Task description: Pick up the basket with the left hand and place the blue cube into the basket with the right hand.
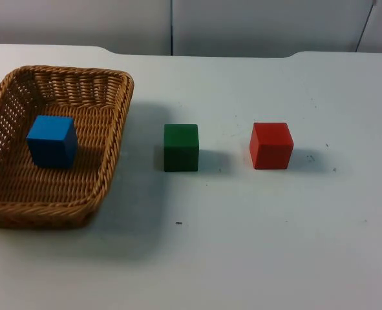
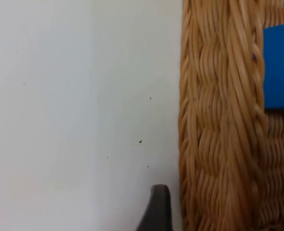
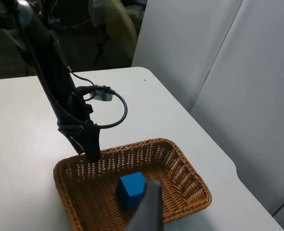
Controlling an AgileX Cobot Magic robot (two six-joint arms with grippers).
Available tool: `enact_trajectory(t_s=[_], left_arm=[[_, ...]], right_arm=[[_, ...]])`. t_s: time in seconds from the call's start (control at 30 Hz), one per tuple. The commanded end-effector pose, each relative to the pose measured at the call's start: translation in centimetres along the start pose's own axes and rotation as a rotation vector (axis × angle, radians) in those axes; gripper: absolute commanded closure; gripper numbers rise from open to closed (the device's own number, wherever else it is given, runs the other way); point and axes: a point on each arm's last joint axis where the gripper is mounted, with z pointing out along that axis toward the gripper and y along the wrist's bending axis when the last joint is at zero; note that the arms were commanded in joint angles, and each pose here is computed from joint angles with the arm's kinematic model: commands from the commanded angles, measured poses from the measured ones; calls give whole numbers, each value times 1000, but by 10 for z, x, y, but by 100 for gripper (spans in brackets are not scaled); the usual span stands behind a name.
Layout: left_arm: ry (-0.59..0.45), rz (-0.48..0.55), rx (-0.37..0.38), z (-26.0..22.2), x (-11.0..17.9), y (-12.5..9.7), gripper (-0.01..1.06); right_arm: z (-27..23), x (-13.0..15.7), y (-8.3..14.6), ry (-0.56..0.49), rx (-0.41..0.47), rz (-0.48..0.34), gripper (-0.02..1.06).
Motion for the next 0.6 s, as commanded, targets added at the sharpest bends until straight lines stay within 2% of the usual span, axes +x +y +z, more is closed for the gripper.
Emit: enact_trajectory(t_s=[0.0,0.3,0.43,0.47,0.57], left_arm=[[-24,6,-6,-8,-5,-5,34],[-153,91,-73,-46,-16,-32,34],[-237,135,-92,-76,-19,-57,34],[-237,135,-92,-76,-19,-57,34],[-311,173,-109,-101,-17,-79,34]], right_arm=[[-3,0,0,-7,3,10,29],[-3,0,0,-7,3,3,29],[-3,0,-1,-9,7,-3,29],[-3,0,-1,-9,7,-3,29],[-3,-1,-2,-22,16,-6,29]])
